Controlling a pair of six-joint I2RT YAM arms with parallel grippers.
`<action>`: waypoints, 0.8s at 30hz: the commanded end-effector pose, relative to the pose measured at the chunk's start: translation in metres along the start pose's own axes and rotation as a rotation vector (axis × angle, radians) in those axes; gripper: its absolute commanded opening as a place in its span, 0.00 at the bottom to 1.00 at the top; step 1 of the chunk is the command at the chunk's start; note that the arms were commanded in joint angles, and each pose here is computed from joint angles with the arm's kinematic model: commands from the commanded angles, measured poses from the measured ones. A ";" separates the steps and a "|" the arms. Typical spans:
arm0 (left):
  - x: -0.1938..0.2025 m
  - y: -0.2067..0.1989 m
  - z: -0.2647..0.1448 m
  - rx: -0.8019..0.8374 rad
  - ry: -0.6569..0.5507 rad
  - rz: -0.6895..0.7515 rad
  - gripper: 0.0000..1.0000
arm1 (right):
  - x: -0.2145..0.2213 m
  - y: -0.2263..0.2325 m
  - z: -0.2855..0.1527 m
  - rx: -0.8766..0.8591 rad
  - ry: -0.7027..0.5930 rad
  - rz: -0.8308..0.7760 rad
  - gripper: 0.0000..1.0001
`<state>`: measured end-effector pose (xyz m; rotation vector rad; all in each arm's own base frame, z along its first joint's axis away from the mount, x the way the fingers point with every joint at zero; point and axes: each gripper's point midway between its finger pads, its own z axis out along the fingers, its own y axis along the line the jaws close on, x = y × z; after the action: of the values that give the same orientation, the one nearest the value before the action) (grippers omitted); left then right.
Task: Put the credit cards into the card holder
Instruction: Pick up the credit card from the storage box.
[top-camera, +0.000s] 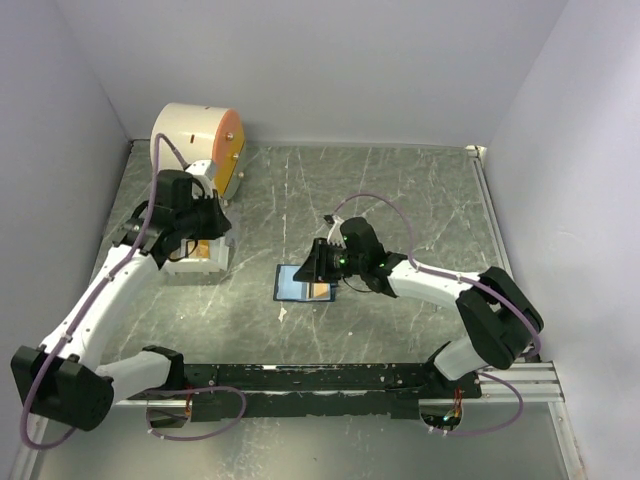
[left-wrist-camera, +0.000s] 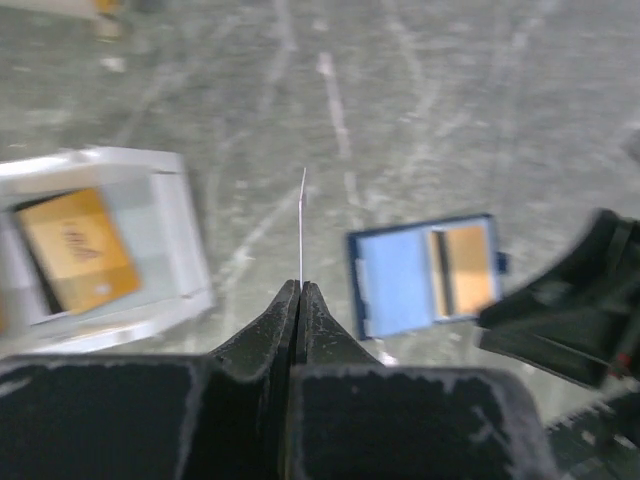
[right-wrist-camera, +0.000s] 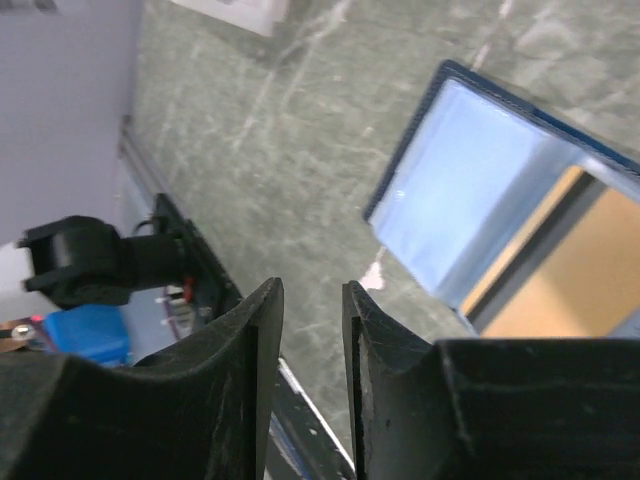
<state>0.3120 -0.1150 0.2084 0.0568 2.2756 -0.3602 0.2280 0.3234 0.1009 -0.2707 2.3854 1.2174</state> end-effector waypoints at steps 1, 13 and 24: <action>-0.002 -0.070 -0.024 0.401 -0.028 -0.125 0.07 | -0.023 0.048 -0.013 -0.208 -0.097 0.036 0.30; 0.017 -0.120 -0.070 0.770 -0.018 -0.285 0.07 | -0.058 0.116 -0.058 -0.529 -0.273 0.093 0.41; 0.042 -0.125 -0.072 0.874 0.022 -0.383 0.07 | -0.059 0.117 -0.053 -0.564 -0.258 0.128 0.27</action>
<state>0.2190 -0.2135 0.2376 0.0367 2.0516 -1.4278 0.2221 0.3476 0.2366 -0.1157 1.8489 1.8130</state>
